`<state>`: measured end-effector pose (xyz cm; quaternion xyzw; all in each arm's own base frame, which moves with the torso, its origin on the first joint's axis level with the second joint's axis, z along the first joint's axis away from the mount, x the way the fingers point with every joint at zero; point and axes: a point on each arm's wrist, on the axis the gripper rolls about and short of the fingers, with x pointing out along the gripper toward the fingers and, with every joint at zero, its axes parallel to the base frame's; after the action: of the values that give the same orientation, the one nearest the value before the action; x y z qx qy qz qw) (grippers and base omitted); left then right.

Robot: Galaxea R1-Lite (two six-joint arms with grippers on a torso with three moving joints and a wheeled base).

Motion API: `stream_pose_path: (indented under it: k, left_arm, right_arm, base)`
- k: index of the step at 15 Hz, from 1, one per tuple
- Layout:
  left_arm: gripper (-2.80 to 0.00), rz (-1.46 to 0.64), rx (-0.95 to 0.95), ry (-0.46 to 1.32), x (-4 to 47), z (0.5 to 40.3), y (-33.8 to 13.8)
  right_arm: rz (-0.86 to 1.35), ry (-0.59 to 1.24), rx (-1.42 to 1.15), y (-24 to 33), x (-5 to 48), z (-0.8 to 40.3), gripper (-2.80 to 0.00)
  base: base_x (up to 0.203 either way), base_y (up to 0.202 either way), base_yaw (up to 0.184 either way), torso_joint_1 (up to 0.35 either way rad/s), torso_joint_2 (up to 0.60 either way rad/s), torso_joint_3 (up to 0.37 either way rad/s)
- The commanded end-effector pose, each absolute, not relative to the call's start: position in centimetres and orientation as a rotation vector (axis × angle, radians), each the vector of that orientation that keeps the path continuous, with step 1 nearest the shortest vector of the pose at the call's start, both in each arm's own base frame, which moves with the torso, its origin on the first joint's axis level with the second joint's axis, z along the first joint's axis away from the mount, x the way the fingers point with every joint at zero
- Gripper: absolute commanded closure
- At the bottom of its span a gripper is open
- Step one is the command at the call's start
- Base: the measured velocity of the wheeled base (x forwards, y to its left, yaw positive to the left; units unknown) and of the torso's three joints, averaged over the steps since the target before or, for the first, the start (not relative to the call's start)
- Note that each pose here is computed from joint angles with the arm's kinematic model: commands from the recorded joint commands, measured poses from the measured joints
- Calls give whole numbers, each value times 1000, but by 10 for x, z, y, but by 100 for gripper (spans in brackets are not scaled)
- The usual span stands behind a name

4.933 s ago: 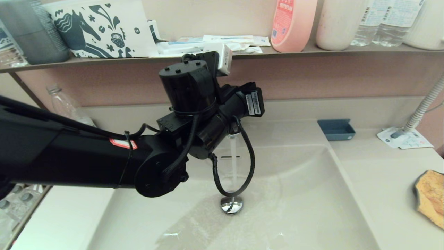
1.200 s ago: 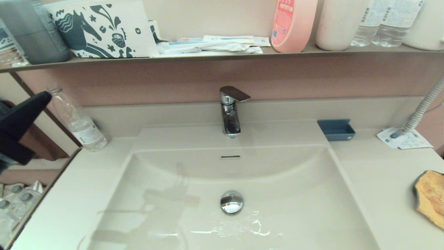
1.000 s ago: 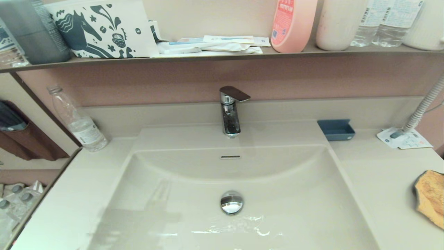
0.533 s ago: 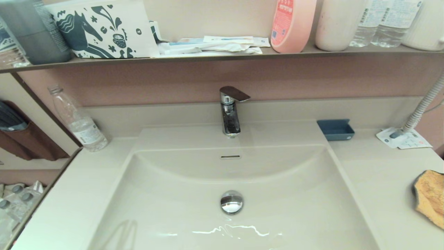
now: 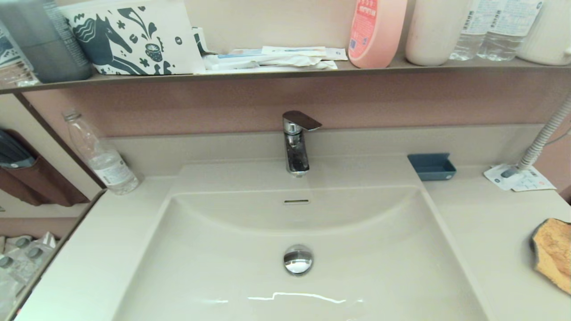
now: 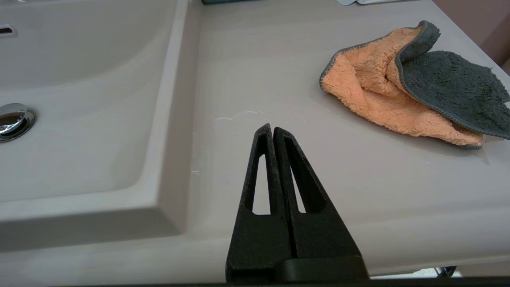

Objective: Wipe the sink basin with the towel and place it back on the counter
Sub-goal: Pick up the cloth

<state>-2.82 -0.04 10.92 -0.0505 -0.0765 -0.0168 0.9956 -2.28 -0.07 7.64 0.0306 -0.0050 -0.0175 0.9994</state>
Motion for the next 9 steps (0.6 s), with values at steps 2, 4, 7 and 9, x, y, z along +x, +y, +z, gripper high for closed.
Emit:
stream_pose_path:
  k: [2, 4, 7, 9]
  left_arm:
    - [0, -29, -48, -102, -23, 86, 0]
    - [0, -24, -45, -106, -23, 87, 0]
    - [0, -23, -47, -65, -23, 82, 0]
    - [0, -23, -48, -65, -23, 82, 0]
  right_arm:
    - [-35, -10, 62, -1, -23, 76, 0]
    - [-35, -10, 62, -1, -23, 76, 0]
    - [-35, -10, 62, -1, -23, 76, 0]
    - [-35, -10, 62, -1, -23, 76, 0]
  base:
    - [0, 0, 0, 0, 0, 0]
    - [0, 0, 0, 0, 0, 0]
    - [0, 0, 0, 0, 0, 0]
    - [0, 0, 0, 0, 0, 0]
